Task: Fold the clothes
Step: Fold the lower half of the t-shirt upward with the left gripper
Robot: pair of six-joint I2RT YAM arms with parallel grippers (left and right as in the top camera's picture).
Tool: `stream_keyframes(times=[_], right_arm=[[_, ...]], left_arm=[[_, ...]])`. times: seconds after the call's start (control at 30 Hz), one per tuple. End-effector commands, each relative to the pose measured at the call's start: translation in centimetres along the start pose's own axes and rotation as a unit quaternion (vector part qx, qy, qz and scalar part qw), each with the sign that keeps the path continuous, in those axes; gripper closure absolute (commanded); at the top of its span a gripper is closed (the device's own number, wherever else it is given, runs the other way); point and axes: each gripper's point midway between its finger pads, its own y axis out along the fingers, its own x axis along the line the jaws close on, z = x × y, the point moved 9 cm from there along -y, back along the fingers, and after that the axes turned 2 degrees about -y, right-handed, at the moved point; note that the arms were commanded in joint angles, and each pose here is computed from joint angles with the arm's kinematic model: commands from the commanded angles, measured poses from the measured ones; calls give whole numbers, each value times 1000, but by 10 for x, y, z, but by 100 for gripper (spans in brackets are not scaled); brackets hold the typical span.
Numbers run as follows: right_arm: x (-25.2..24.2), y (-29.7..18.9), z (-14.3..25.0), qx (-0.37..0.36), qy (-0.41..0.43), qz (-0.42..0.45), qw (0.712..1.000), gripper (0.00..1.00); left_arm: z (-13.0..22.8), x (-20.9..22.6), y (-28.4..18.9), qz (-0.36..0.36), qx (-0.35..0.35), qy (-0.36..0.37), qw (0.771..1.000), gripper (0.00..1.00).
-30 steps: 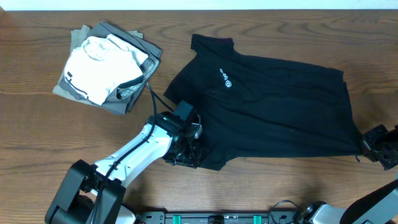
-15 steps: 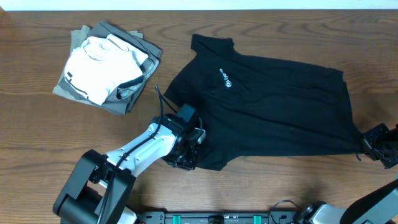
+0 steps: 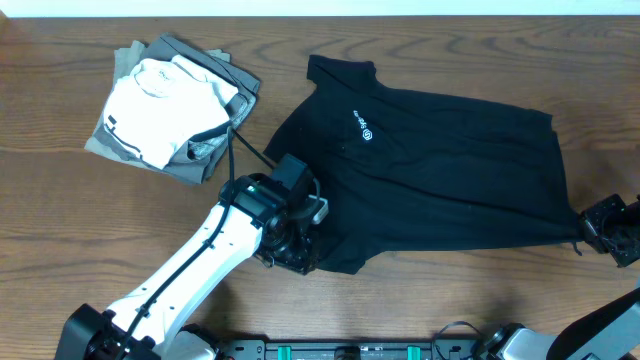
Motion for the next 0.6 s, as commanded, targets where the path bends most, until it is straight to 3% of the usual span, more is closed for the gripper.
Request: stream_keyframes(times=[0.0, 0.47, 0.57], right_arm=[[0, -5, -4, -11, -2, -7, 1000, 99], [2, -5, -3, -7, -8, -17, 1000, 99], [2, -5, -3, -7, -8, -17, 1000, 99]], left_arm=[[-7, 10, 16, -32, -6, 4, 999, 39], [-30, 31, 81, -43, 46, 22, 998, 38], [-31, 31, 82, -43, 43, 24, 998, 51]])
